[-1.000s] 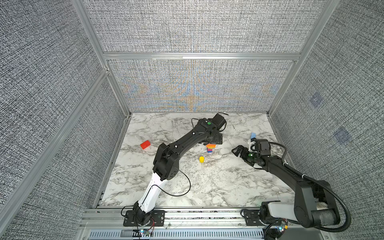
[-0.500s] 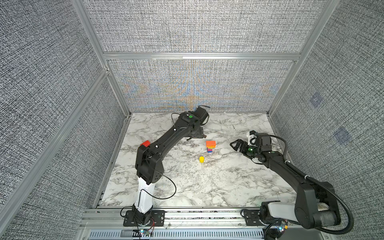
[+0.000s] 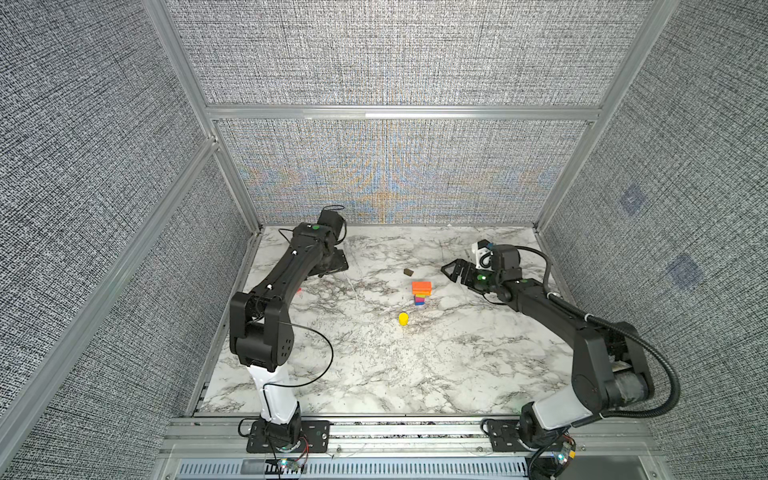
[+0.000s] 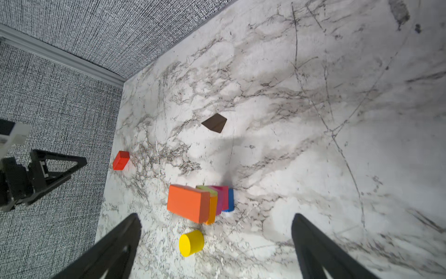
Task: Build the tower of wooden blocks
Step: 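Move the left gripper over the small red block near the wall, then close the left gripper on the small red block and lift it, then carry the small red block over the stack with the left gripper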
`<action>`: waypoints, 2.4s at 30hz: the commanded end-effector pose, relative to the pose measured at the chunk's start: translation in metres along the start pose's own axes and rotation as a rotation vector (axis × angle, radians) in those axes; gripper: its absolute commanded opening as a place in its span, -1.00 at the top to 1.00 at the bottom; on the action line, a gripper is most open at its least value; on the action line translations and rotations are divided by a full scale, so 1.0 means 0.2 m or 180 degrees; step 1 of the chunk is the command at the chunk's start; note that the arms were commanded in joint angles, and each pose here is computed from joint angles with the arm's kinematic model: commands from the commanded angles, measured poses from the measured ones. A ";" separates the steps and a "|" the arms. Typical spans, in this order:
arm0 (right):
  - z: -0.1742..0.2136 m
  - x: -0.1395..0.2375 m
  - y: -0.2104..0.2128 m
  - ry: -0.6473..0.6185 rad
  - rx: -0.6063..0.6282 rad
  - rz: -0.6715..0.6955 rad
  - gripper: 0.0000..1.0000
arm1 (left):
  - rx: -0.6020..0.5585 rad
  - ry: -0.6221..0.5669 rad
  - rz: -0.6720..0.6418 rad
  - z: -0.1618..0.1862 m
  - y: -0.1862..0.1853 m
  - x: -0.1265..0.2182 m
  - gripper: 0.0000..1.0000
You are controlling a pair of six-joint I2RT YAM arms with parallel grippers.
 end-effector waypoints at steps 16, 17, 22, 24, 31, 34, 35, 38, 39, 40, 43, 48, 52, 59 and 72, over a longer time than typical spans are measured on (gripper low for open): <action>-0.07 -0.07 0.03 -0.0129 0.0036 -0.0152 -0.98 | 0.0947 0.0284 -0.0301 -0.05 0.39 -0.43 -0.98; -0.07 -0.08 0.03 -0.0130 0.0028 -0.0156 -0.98 | 0.0976 0.0276 -0.0290 -0.05 0.39 -0.44 -0.97; -0.07 -0.11 0.02 -0.0096 0.0002 -0.0166 -0.98 | 0.0956 0.0362 -0.0336 -0.04 0.40 -0.55 -0.98; -0.06 -0.12 0.00 -0.0061 -0.0014 -0.0157 -0.98 | 0.0952 0.0364 -0.0378 -0.04 0.41 -0.58 -0.97; -0.05 -0.16 -0.02 -0.0005 -0.0036 -0.0109 -0.98 | 0.1016 0.0334 -0.0336 -0.05 0.43 -0.66 -0.95; -0.05 -0.17 -0.03 0.0012 -0.0045 -0.0108 -0.98 | 0.1075 0.0330 -0.0245 -0.05 0.44 -0.69 -0.91; -0.04 -0.17 -0.03 0.0015 -0.0045 -0.0097 -0.98 | 0.1091 0.0326 -0.0215 -0.06 0.44 -0.70 -0.89; -0.03 -0.20 -0.05 0.0062 -0.0078 -0.0089 -0.98 | 0.1122 0.0289 -0.0146 -0.06 0.43 -0.71 -0.85; -0.03 -0.21 -0.06 0.0086 -0.0094 -0.0089 -0.98 | 0.1133 0.0287 -0.0116 -0.06 0.43 -0.72 -0.82; -0.02 -0.21 -0.06 0.0097 -0.0098 -0.0091 -0.98 | 0.1139 0.0293 -0.0094 -0.06 0.42 -0.72 -0.81; -0.02 -0.21 -0.06 0.0103 -0.0100 -0.0080 -0.98 | 0.1149 0.0310 -0.0050 -0.06 0.41 -0.74 -0.76; -0.02 -0.21 -0.07 0.0103 -0.0097 -0.0060 -0.98 | 0.1169 0.0332 -0.0001 -0.05 0.40 -0.75 -0.49; -0.02 -0.21 -0.07 0.0113 -0.0104 -0.0071 -0.98 | 0.1188 0.0334 0.0078 -0.06 0.39 -0.71 -0.07; -0.02 -0.18 -0.04 0.0094 -0.0099 -0.0095 -0.98 | 0.1130 0.0399 0.0209 -0.04 0.37 -0.63 0.03; 0.08 -0.02 -0.03 0.0111 -0.0123 -0.0061 -0.98 | 0.0605 0.0246 0.0627 -0.03 0.11 -0.24 0.03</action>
Point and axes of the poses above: each gripper's point midway between its finger pads, its own x axis back along the fingers, its own y axis along the line the jaws close on, z = x × y, the point moved 3 cm from there along x, back along the fingers, and after that the axes turned 7 degrees about -x, right-handed, at the moved point
